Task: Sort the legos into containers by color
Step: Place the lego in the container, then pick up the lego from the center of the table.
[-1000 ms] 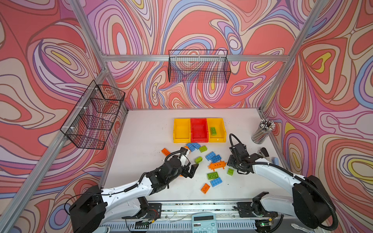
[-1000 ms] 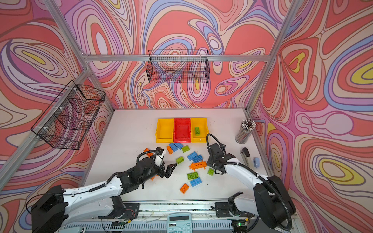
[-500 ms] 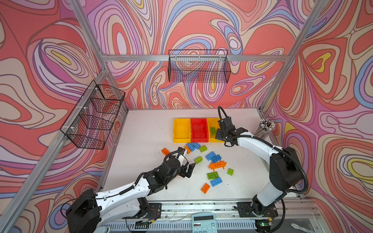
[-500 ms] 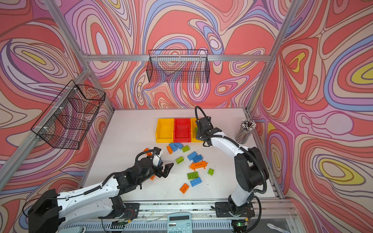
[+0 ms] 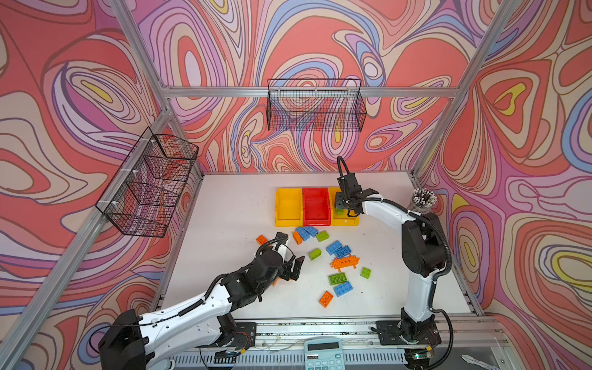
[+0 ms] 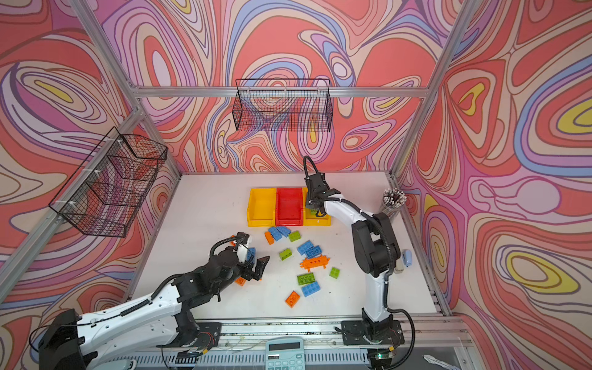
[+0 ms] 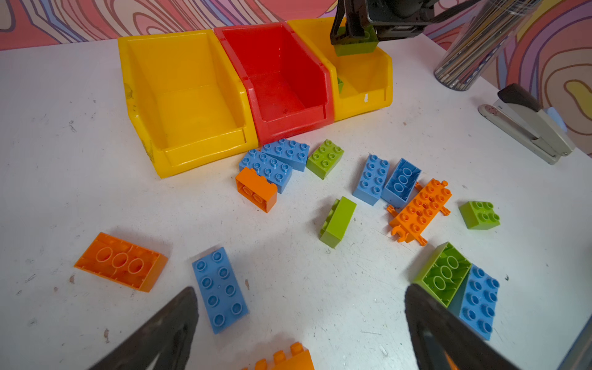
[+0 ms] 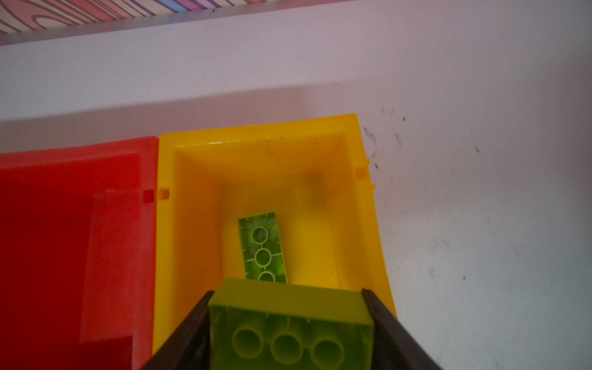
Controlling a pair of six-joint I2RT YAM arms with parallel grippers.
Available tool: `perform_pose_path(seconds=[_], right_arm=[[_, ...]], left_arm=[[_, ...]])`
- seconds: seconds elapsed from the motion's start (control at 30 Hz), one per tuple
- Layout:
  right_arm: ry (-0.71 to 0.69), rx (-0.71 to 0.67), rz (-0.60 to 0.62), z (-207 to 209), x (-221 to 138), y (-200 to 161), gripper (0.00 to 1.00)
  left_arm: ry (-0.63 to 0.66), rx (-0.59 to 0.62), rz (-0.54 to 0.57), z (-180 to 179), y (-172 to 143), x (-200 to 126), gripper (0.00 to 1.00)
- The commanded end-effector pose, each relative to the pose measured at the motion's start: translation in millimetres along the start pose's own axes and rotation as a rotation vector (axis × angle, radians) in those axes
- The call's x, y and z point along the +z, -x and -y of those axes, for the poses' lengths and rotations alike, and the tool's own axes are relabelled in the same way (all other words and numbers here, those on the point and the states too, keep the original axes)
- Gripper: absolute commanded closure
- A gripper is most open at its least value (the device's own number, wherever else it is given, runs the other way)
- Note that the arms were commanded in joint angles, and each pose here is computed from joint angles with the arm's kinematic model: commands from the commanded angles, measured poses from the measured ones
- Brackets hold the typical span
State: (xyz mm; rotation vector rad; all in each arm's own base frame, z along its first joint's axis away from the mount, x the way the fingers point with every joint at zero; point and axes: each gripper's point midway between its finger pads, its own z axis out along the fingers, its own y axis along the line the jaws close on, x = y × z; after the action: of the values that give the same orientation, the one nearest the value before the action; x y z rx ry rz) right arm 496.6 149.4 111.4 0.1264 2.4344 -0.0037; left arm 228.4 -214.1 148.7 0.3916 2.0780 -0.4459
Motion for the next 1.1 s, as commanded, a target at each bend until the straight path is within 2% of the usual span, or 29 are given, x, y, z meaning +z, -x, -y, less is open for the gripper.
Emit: perform_pose_path(seconds=[0.0, 0.1, 0.27, 0.33, 0.47, 0.63, 0.73, 0.77, 0.87, 1.07], right_arm=[[0.029, -0.010, 0.048, -5, -8, 21, 0.22], [0.042, -0.007, 0.079, -5, -22, 30, 0.18], [0.078, 0.011, 0.100, -1, -49, 28, 0.17], [0.099, 0.018, 0.084, 1, -60, 16, 0.17], [0.137, 0.020, 0.066, 1, -82, -17, 0.19], [0.242, 0.005, 0.032, -21, -103, -64, 0.21], [0.300, -0.035, 0.006, -42, -106, -90, 0.19], [0.322, -0.057, -0.009, -51, -105, -100, 0.18], [0.355, -0.124, -0.033, -71, -99, -118, 0.17], [0.376, -0.201, -0.049, -89, -76, -130, 0.16]], left_arm=[[0.028, -0.019, 0.010, -3, 10, -4, 0.00], [0.025, -0.018, 0.008, -2, 10, -4, 0.00], [0.009, -0.009, -0.006, 1, 7, -2, 0.00], [-0.010, -0.021, 0.020, 7, 23, -5, 0.00], [-0.047, -0.033, 0.014, 14, 22, -4, 0.00], [-0.070, -0.061, -0.004, 17, 17, -3, 0.00], [-0.040, -0.104, 0.008, 11, 17, -5, 0.00], [-0.021, -0.105, -0.019, 4, 1, -3, 0.00], [-0.006, -0.127, -0.030, -2, -7, -7, 0.00], [0.024, -0.144, -0.044, -13, -19, -16, 0.00]])
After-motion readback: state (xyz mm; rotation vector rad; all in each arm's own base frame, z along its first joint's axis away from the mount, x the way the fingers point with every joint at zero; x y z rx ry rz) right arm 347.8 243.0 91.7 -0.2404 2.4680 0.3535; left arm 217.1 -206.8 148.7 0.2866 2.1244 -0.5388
